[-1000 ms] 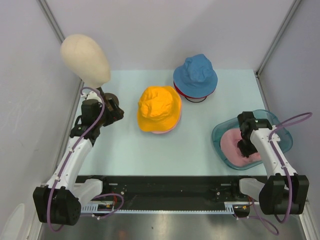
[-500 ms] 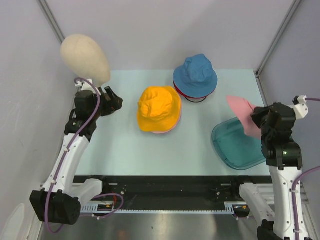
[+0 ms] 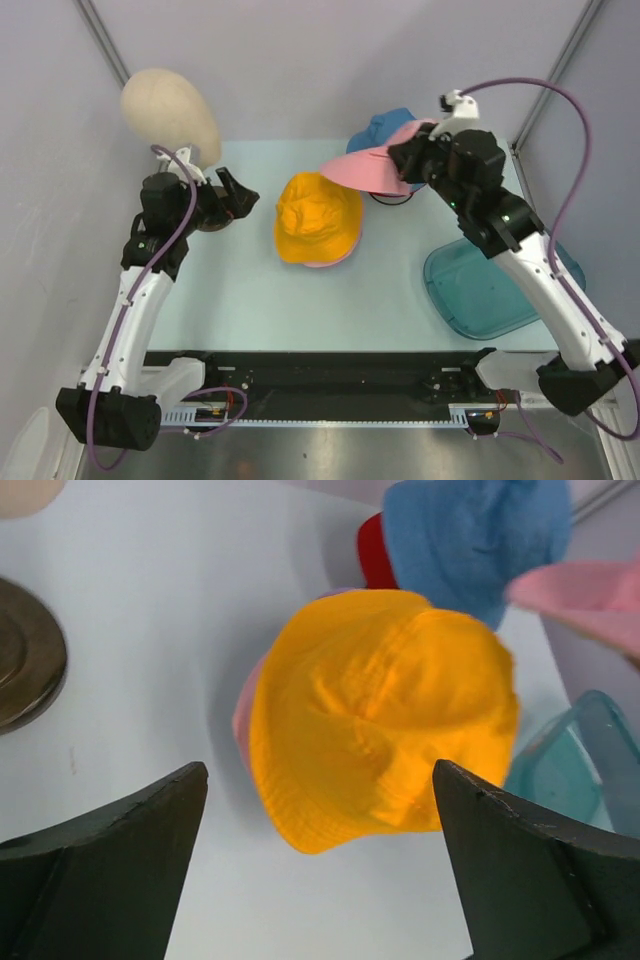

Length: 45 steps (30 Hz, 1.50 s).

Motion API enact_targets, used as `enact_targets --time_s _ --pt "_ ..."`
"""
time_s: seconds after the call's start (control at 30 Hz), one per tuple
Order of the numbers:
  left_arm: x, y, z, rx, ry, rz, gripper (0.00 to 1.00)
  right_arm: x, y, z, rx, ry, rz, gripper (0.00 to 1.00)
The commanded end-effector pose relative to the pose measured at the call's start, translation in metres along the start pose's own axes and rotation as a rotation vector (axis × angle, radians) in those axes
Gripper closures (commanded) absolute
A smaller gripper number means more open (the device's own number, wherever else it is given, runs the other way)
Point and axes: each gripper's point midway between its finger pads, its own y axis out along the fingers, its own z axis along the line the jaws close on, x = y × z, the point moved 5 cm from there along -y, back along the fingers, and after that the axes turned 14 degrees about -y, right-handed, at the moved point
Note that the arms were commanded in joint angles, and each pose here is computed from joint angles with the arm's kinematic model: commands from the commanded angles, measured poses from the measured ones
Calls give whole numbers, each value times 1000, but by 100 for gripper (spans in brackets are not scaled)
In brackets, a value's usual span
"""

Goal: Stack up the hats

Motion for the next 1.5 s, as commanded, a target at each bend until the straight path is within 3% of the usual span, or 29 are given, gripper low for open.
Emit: enact_targets --time_s 0.0,0.2,0.37,0.57,0.8,1.13,1.3,1.33,1.4,1.43,1.47 --pt "33 -33 -66 -278 56 -57 0 61 -2 56 260 -138 -232 100" --pt "62 -64 -113 -469 85 -150 0 49 12 102 497 -139 -221 100" --pt "55 -59 -125 -577 10 -68 0 44 21 116 553 -111 -237 100" --pt "25 -28 -92 -503 -195 11 0 7 22 116 603 -127 -148 100" --pt "-11 -7 -56 -405 -349 74 0 -68 8 96 572 -110 29 100" --pt "-43 13 -40 -377 -499 205 7 -76 3 91 541 -92 48 100" --pt "-46 16 -44 -444 -566 210 32 -78 2 89 535 -99 56 100" --pt "-45 17 -47 -463 -577 210 48 -78 2 90 534 -100 56 100" --pt "-37 17 -56 -519 -588 197 66 -76 1 88 526 -106 55 100" --pt "-28 14 -64 -544 -572 179 88 -72 0 87 517 -107 42 100" --pt "-22 15 -68 -547 -563 170 98 -69 -2 86 510 -112 34 100"
